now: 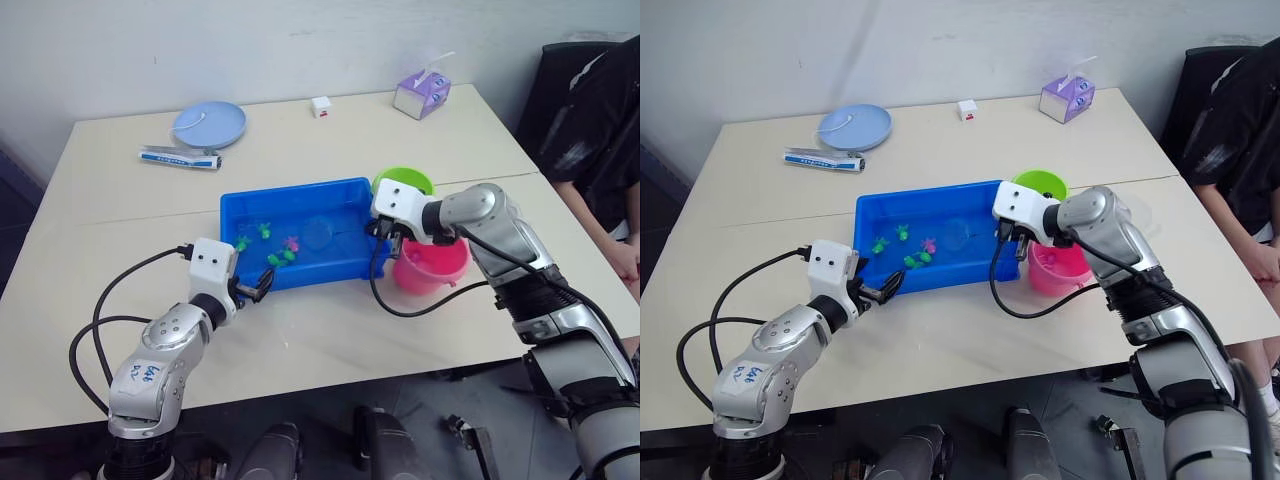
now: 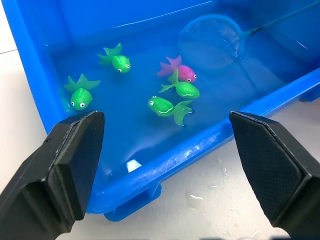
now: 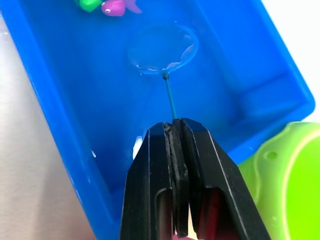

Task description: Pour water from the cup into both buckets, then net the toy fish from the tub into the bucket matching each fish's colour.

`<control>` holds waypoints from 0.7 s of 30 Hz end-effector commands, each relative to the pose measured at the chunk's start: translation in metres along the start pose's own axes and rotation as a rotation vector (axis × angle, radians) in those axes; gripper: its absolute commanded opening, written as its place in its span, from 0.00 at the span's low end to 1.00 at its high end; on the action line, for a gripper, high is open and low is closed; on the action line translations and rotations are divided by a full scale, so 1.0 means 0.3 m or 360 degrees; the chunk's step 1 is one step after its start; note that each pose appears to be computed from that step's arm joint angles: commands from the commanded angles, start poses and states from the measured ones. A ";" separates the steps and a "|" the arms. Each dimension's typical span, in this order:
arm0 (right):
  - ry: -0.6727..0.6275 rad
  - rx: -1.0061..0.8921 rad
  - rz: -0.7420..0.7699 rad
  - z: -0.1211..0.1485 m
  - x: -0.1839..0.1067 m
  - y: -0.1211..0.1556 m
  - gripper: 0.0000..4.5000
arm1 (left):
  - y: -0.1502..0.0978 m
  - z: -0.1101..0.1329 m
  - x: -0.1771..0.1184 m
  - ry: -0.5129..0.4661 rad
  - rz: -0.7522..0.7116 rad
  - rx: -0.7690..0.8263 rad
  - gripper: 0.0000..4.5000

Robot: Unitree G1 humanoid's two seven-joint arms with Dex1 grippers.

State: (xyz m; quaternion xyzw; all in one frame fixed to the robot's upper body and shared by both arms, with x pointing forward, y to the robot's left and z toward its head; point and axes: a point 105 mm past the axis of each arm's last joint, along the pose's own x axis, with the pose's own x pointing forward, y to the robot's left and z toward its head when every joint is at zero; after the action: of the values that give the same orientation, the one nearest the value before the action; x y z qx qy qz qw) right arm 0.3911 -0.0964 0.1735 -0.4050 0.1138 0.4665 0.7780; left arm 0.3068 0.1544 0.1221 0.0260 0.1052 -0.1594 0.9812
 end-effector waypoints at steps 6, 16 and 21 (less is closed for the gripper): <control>-0.0070 0.0009 0.0063 0.040 0.022 0.022 0.17 | 0.002 0.033 -0.016 -0.0071 0.0030 0.0027 0.95; -0.0161 0.0255 0.0132 0.092 0.021 0.026 0.17 | 0.006 0.035 -0.019 -0.0075 0.0043 0.0021 0.95; -0.0147 0.0287 0.0091 0.082 0.002 0.003 0.17 | 0.005 0.036 -0.018 -0.0074 0.0034 0.0024 0.95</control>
State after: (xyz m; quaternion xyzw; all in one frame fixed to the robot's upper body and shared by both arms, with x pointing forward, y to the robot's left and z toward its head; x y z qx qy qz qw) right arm 0.3849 -0.0775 0.1693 -0.3039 0.1600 0.4984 0.7960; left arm 0.3072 0.1559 0.1222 0.0231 0.1043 -0.1525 0.9825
